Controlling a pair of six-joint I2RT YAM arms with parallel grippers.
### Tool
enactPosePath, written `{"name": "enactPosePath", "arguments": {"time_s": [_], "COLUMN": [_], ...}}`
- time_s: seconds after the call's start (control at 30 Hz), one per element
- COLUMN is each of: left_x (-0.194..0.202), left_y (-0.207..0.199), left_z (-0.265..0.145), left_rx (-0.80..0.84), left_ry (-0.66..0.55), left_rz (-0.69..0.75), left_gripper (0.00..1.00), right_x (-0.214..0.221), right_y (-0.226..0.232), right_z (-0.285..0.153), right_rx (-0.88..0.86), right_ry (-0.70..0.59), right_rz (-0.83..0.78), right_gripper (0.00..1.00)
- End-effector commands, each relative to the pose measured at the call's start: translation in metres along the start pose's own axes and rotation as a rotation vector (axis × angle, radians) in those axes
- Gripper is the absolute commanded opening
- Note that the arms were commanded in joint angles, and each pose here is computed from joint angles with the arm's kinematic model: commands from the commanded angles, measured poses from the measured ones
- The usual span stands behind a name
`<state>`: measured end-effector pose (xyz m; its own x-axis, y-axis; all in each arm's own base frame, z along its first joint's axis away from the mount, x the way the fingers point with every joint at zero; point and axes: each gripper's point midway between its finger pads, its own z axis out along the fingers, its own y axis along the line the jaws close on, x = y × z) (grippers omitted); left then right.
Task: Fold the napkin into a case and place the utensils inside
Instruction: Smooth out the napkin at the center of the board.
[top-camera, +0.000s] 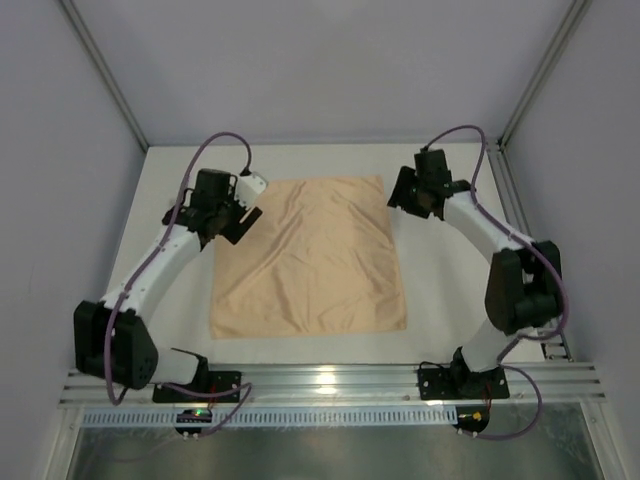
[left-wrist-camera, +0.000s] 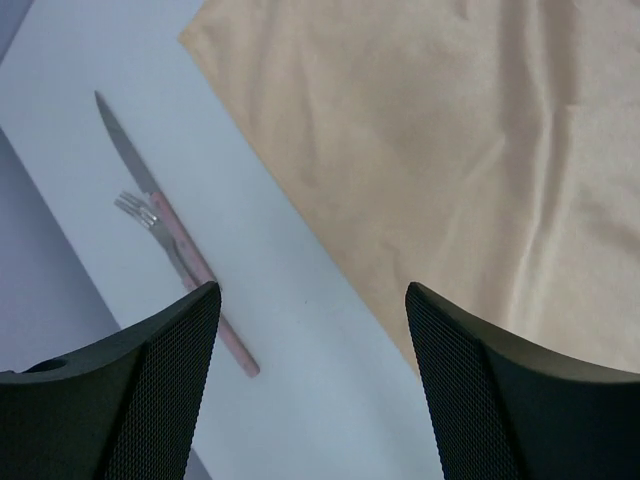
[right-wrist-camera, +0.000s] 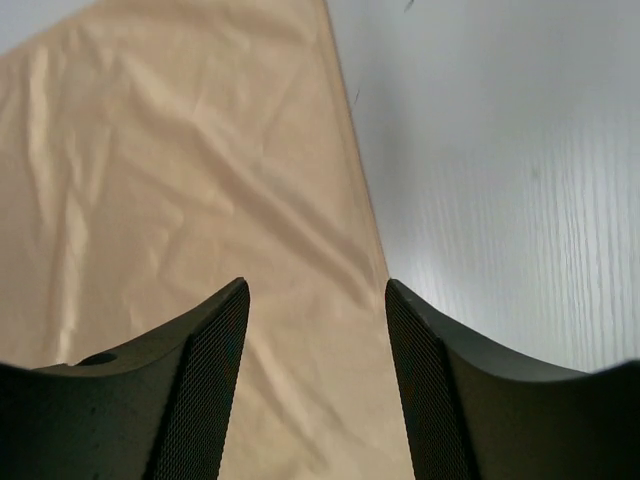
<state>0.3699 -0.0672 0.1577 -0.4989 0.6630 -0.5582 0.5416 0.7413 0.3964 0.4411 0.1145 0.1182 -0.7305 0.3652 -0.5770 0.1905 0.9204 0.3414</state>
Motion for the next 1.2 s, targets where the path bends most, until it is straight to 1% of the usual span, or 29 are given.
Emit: {"name": "enactPosePath", "arguments": {"time_s": [0.0, 0.03, 0.07, 0.1, 0.13, 0.17, 0.23, 0.27, 0.3, 0.33, 0.37, 0.4, 0.43, 0.47, 0.5, 0.53, 0.6, 0.63, 0.7, 0.73, 0.8, 0.87, 0.97, 1.0, 1.03, 1.1, 1.17], "left_x": [0.056, 0.076, 0.091, 0.100, 0.109, 0.126, 0.136, 0.146, 0.148, 0.151, 0.149, 0.155, 0.156, 0.158, 0.171, 0.178, 0.194, 0.200, 0.199, 0.194, 0.190, 0.191, 0.199, 0.201, 0.205, 0.207, 0.212], "left_y": [-0.022, -0.030, -0.032, -0.035, -0.039, -0.047, -0.052, -0.058, -0.063, -0.067, -0.069, -0.078, -0.080, -0.083, -0.092, -0.097, -0.111, -0.112, -0.113, -0.121, -0.125, -0.126, -0.126, -0.130, -0.136, -0.138, -0.133], "left_z": [-0.032, -0.036, -0.039, -0.041, -0.041, -0.037, -0.037, -0.037, -0.039, -0.044, -0.053, -0.063, -0.070, -0.078, -0.086, -0.089, -0.092, -0.094, -0.097, -0.100, -0.102, -0.099, -0.086, -0.084, -0.081, -0.077, -0.072], "left_rx": [0.066, 0.073, 0.062, 0.053, 0.051, 0.057, 0.045, 0.052, 0.071, 0.087, 0.086, 0.136, 0.149, 0.161, 0.212, 0.238, 0.295, 0.298, 0.290, 0.348, 0.374, 0.390, 0.402, 0.422, 0.458, 0.479, 0.463], "left_ry": [0.145, 0.182, 0.225, 0.233, 0.249, 0.277, 0.275, 0.288, 0.281, 0.273, 0.234, 0.230, 0.217, 0.203, 0.249, 0.271, 0.296, 0.306, 0.266, 0.225, 0.185, 0.186, 0.238, 0.245, 0.268, 0.279, 0.318], "left_rz": [0.069, 0.075, 0.078, 0.074, 0.069, 0.055, 0.045, 0.044, 0.043, 0.048, 0.055, 0.088, 0.107, 0.123, 0.146, 0.157, 0.178, 0.201, 0.228, 0.262, 0.303, 0.391, 0.504, 0.529, 0.556, 0.586, 0.620], "left_gripper": [0.77, 0.76, 0.75, 0.74, 0.73, 0.73, 0.72, 0.70, 0.69, 0.69, 0.69, 0.69, 0.69, 0.68, 0.67, 0.65, 0.61, 0.59, 0.59, 0.59, 0.59, 0.61, 0.61, 0.62, 0.63, 0.64, 0.66], "right_x": [0.053, 0.068, 0.102, 0.109, 0.121, 0.142, 0.158, 0.173, 0.180, 0.180, 0.190, 0.193, 0.192, 0.201, 0.205, 0.208, 0.219, 0.226, 0.232, 0.238, 0.242, 0.246, 0.251, 0.253, 0.254, 0.257, 0.261], "right_y": [-0.025, -0.028, -0.039, -0.038, -0.041, -0.050, -0.051, -0.061, -0.063, -0.063, -0.071, -0.073, -0.068, -0.071, -0.070, -0.067, -0.075, -0.080, -0.083, -0.086, -0.084, -0.084, -0.084, -0.083, -0.084, -0.084, -0.085], "right_z": [-0.043, -0.048, -0.048, -0.057, -0.060, -0.062, -0.070, -0.073, -0.076, -0.084, -0.090, -0.094, -0.102, -0.105, -0.107, -0.111, -0.112, -0.113, -0.113, -0.113, -0.111, -0.109, -0.108, -0.108, -0.107, -0.106, -0.103], "right_rx": [0.057, 0.058, 0.080, 0.070, 0.077, 0.101, 0.108, 0.134, 0.148, 0.148, 0.176, 0.180, 0.151, 0.146, 0.133, 0.109, 0.126, 0.133, 0.134, 0.136, 0.117, 0.114, 0.106, 0.097, 0.096, 0.089, 0.074], "right_ry": [0.025, 0.041, 0.093, 0.084, 0.103, 0.147, 0.168, 0.200, 0.203, 0.184, 0.202, 0.198, 0.180, 0.197, 0.203, 0.205, 0.227, 0.240, 0.247, 0.259, 0.266, 0.279, 0.293, 0.299, 0.301, 0.302, 0.298], "right_rz": [-0.108, -0.098, -0.116, -0.122, -0.128, -0.133, -0.155, -0.156, -0.170, -0.172, -0.167, -0.167, -0.164, -0.164, -0.147, -0.140, -0.130, -0.133, -0.128, -0.123, -0.118, -0.116, -0.121, -0.117, -0.114, -0.106, -0.094], "right_gripper": [0.61, 0.61, 0.61, 0.61, 0.61, 0.61, 0.61, 0.61, 0.61, 0.61, 0.61, 0.61, 0.61, 0.61, 0.61, 0.61, 0.61, 0.61, 0.59, 0.58, 0.55, 0.52, 0.48, 0.48, 0.45, 0.43, 0.39]}}
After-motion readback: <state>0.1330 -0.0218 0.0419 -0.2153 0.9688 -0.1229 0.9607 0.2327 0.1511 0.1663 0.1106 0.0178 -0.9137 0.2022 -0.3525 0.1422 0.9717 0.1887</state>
